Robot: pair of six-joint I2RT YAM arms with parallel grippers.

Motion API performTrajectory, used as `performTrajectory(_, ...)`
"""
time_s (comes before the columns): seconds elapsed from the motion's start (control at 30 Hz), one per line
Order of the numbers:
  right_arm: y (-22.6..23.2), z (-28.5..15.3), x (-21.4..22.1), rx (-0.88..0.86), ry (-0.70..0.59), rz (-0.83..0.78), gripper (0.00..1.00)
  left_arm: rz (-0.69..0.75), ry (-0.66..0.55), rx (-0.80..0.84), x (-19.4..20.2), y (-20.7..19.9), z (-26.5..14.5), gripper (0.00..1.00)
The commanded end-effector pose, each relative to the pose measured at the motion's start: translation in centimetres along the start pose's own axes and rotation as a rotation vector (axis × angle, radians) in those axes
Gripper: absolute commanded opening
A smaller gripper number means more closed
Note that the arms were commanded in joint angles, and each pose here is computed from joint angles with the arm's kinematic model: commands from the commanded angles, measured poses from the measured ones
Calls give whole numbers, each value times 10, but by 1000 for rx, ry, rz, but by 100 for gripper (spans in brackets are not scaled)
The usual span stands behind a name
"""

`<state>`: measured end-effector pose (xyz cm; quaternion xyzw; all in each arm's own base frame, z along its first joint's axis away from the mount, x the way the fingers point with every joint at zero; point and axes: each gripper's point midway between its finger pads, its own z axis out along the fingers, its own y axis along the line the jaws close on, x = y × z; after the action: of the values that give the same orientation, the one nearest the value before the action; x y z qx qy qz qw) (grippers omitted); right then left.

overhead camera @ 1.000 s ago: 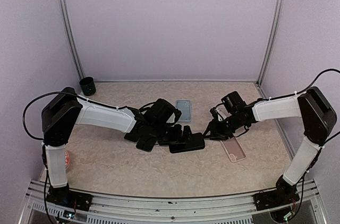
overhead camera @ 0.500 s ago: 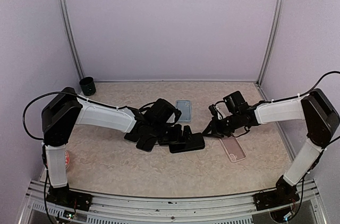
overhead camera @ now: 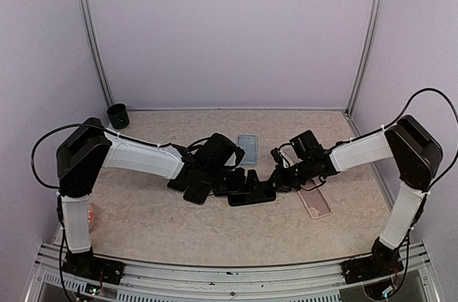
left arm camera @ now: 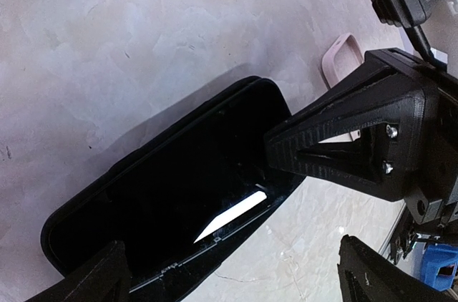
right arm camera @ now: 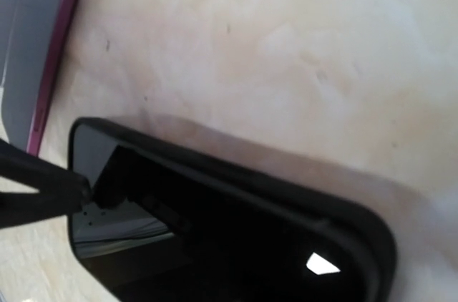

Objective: Put the phone into the phone case
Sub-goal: Move the phone with the phone case to the center of the board.

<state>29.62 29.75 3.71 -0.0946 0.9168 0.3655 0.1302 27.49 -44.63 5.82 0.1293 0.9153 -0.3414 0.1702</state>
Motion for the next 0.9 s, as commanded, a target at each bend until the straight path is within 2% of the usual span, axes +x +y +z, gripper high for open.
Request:
performTrajectory(0.0, -46, 15, 36, 153, 98, 70, 4, -3, 65, -56, 20, 16, 13, 99)
performTrajectory(0.47, -56, 25, 62, 189, 170, 52, 0, 37, 50, 13, 11, -9, 9, 99)
performTrajectory(0.7, -58, 25, 64, 205, 181, 54, 0, 101, 84, 51, 22, -26, 13, 99)
performTrajectory(0.87, -64, 24, 69, 230, 202, 64, 0, 132, 143, 35, 36, -22, 20, 99)
